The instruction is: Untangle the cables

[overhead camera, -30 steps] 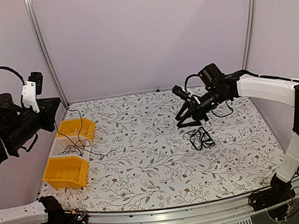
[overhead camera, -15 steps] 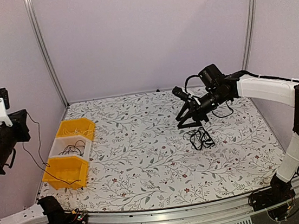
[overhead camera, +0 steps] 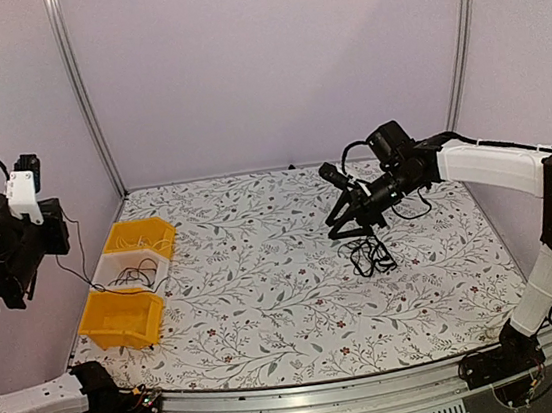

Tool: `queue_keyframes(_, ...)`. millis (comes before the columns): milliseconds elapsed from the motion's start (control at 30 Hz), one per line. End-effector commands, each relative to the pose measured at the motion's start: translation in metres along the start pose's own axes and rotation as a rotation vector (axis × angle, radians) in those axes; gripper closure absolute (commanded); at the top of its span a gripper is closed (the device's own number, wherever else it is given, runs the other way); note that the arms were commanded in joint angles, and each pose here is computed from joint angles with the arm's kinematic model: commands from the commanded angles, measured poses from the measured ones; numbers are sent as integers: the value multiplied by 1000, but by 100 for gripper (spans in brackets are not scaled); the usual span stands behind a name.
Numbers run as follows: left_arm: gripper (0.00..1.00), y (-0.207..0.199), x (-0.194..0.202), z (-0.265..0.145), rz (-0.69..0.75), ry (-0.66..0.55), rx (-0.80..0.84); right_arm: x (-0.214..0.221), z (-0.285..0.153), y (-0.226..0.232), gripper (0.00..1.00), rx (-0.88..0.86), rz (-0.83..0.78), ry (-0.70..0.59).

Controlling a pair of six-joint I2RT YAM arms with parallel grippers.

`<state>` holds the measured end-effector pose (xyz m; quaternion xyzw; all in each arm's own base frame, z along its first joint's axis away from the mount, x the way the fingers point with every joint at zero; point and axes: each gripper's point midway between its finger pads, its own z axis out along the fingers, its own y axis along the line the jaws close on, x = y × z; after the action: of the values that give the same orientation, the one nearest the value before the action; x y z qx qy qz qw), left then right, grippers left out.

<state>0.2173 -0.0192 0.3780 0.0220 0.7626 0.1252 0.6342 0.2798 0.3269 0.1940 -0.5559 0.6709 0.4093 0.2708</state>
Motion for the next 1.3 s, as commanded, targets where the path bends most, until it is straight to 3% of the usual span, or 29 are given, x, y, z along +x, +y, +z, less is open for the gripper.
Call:
queue_keyframes(0, 100, 9, 5, 1, 19, 1, -48, 4, 0, 1, 49, 1, -9, 7)
queue_keyframes(300, 100, 10, 54, 7, 128, 133, -94, 8, 4, 0, 49, -17, 11, 10)
queue_keyframes(567, 100, -3, 108, 43, 266, 278, -82, 12, 7, -2, 49, -18, 21, 20)
queue_keyframes(733, 100, 1, 137, 62, 236, 357, -26, 18, 8, -4, 50, -9, 24, 34)
queue_keyframes(933, 100, -3, 142, 63, 234, 365, 44, 21, 11, -5, 50, -18, 33, 40)
queue_keyframes(1167, 100, -32, 185, 57, 299, 523, 225, 22, 18, -8, 50, -55, 56, 51)
queue_keyframes(1267, 100, -33, 211, 49, 349, 651, 256, 23, 20, -9, 51, -65, 61, 51)
